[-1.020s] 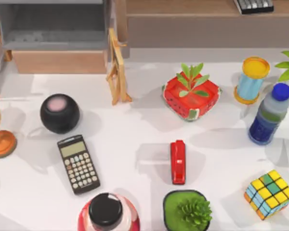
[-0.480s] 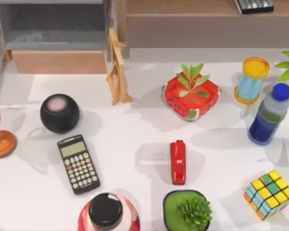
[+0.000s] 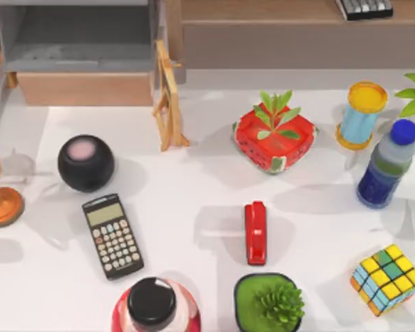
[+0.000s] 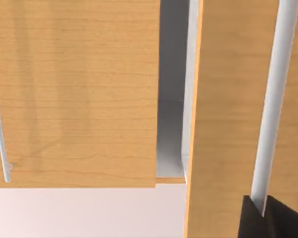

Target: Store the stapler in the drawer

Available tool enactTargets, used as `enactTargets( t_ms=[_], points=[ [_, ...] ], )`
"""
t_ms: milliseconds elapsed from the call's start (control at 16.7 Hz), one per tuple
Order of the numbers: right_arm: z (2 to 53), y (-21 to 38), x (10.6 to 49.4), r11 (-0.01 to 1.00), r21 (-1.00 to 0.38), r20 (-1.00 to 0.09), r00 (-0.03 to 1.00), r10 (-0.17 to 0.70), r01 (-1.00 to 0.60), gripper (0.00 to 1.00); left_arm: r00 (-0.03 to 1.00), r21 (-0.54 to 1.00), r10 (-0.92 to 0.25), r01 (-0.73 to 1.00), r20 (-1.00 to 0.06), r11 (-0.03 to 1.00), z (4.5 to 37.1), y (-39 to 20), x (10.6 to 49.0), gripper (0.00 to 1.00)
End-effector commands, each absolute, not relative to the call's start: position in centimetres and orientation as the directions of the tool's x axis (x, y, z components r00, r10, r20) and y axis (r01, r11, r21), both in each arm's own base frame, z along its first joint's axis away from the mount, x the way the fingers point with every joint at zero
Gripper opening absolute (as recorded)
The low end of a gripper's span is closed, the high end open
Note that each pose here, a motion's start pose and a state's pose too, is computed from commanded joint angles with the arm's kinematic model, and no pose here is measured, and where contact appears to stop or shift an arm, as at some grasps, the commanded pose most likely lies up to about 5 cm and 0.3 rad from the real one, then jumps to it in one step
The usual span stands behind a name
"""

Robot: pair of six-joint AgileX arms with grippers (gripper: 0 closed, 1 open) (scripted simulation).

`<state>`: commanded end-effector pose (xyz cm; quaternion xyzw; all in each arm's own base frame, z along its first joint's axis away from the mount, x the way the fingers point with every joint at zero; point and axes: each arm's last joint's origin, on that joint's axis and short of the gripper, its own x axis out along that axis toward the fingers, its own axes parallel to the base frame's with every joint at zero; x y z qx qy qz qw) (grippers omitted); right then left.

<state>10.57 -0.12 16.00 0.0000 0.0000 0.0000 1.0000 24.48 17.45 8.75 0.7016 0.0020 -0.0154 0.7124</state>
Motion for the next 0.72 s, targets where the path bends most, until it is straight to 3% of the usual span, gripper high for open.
enactTargets(
  t_ms=[120, 720],
  points=[
    [16.00, -0.12, 10.57, 1.000, 0.000, 0.000, 1.000, 0.000, 0.000, 1.00, 1.000, 1.000, -0.019, 0.025, -0.024, 0.015, 8.75, 17.45, 24.48, 0.00],
    [16.00, -0.12, 10.57, 1.000, 0.000, 0.000, 1.000, 0.000, 0.000, 1.00, 1.000, 1.000, -0.019, 0.025, -0.024, 0.015, 8.75, 17.45, 24.48, 0.75]
  ],
)
